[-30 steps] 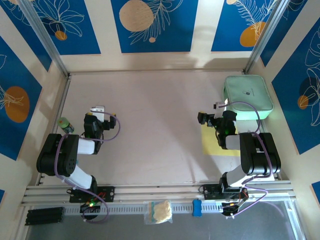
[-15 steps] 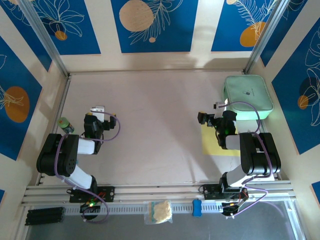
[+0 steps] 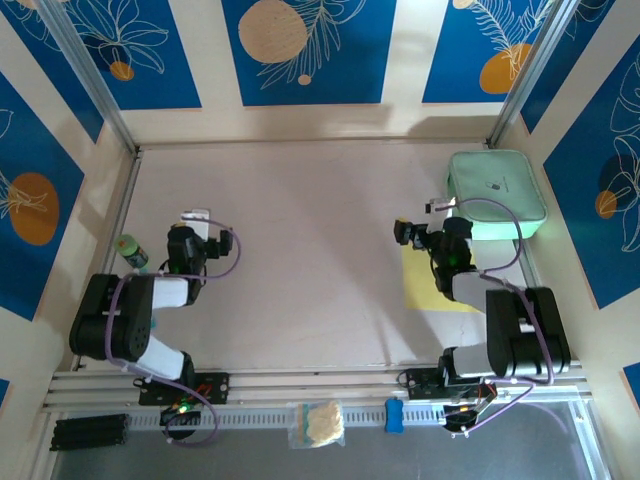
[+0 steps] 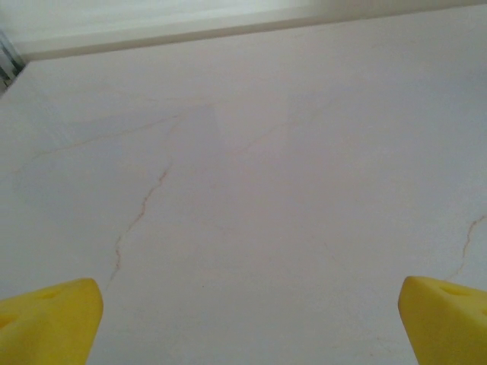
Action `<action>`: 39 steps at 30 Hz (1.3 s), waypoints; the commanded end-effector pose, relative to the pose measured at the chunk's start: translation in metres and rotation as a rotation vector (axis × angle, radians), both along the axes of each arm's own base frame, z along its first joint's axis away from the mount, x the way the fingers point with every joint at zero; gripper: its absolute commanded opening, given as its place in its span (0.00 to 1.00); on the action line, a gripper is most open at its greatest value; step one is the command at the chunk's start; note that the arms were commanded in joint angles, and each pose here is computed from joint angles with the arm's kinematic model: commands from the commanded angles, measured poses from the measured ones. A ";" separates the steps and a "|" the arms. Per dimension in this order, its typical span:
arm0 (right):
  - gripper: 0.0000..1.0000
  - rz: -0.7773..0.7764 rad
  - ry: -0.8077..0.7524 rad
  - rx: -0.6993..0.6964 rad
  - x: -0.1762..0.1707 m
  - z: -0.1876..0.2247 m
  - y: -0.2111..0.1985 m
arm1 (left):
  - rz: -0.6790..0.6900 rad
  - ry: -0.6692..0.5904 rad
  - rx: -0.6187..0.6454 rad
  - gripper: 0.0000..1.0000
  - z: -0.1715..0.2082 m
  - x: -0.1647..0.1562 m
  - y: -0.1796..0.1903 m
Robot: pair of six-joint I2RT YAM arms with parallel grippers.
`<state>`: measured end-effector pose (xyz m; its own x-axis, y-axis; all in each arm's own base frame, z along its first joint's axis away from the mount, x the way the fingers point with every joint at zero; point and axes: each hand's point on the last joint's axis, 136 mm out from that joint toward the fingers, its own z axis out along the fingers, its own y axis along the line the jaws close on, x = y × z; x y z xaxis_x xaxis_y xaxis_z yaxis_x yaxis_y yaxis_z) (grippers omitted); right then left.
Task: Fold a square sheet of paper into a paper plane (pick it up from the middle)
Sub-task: Move the paper to the center of the table.
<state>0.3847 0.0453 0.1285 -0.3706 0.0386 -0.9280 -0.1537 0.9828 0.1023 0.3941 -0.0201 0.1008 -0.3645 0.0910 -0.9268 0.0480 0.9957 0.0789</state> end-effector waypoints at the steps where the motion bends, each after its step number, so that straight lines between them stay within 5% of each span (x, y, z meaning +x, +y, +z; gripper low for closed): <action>1: 0.99 -0.050 0.031 -0.036 -0.003 0.027 0.001 | 0.013 -0.023 0.025 0.99 0.031 0.001 0.000; 7: 0.99 -0.102 0.243 0.151 -0.030 0.050 0.021 | 0.077 -0.109 -0.167 0.99 0.102 -0.012 0.001; 13: 0.99 -0.101 0.515 0.260 -0.067 0.041 0.049 | 0.051 -0.066 -0.396 0.99 0.135 -0.032 -0.015; 21: 0.99 -0.289 0.804 0.253 -0.106 -0.021 0.031 | -0.026 -0.001 -0.483 0.99 0.128 -0.038 -0.034; 39: 0.99 -0.455 1.029 0.370 -0.119 -0.095 0.018 | -0.159 0.087 -0.546 0.99 0.109 -0.023 -0.063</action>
<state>0.2681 0.0552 0.0403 -0.8227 0.5444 -0.1636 0.5026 0.8311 0.2380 0.3653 -0.0735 0.1895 -0.4925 -0.3253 -0.8073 0.1265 0.8909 -0.4361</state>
